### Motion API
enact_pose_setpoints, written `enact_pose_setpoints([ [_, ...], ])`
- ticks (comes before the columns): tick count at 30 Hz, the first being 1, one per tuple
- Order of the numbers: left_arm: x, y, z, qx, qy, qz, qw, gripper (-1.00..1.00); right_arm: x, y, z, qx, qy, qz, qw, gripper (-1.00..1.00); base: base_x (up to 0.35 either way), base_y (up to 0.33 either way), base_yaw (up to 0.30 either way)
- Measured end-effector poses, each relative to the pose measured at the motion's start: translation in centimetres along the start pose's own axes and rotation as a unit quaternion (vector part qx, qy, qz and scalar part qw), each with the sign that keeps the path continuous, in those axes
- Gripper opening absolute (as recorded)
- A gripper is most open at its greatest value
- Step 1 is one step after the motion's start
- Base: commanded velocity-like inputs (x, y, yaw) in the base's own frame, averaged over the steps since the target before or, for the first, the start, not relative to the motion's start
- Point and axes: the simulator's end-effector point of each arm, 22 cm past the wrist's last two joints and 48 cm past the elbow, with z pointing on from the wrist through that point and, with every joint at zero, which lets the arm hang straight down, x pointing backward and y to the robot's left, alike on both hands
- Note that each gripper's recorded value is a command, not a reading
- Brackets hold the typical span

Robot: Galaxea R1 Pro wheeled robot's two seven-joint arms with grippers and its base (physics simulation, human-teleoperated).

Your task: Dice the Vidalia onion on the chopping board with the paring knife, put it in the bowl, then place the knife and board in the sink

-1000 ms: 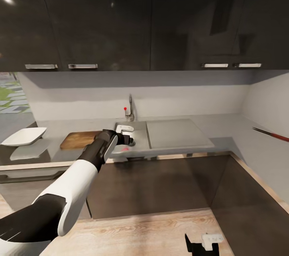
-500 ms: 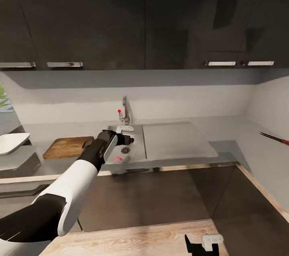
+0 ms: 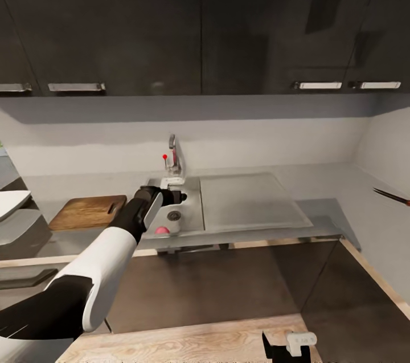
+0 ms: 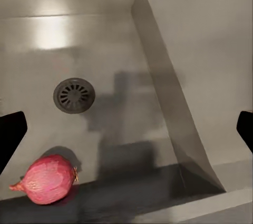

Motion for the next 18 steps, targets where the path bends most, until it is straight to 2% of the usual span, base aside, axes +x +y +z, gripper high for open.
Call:
enact_pose_setpoints([
  [3,0.6,0.8,0.3,-0.016,0.006,-0.003,0.9998,1.00,0.2,0.0,0.0,0.000,0.002,0.000,1.0000,1.00,0.001,0.000,0.000],
  [6,1.1,2.2,0.6,-0.048,0.011,-0.004,0.9988,1.00,0.4,0.0,0.0,0.000,0.005,0.000,1.0000,1.00,0.000,0.000,0.000],
  [18,3.3,3.1,1.7,-0.061,0.033,-0.005,0.9976,1.00,1.3,0.0,0.1,0.000,0.014,0.000,0.9999,1.00,0.000,0.000,0.000],
])
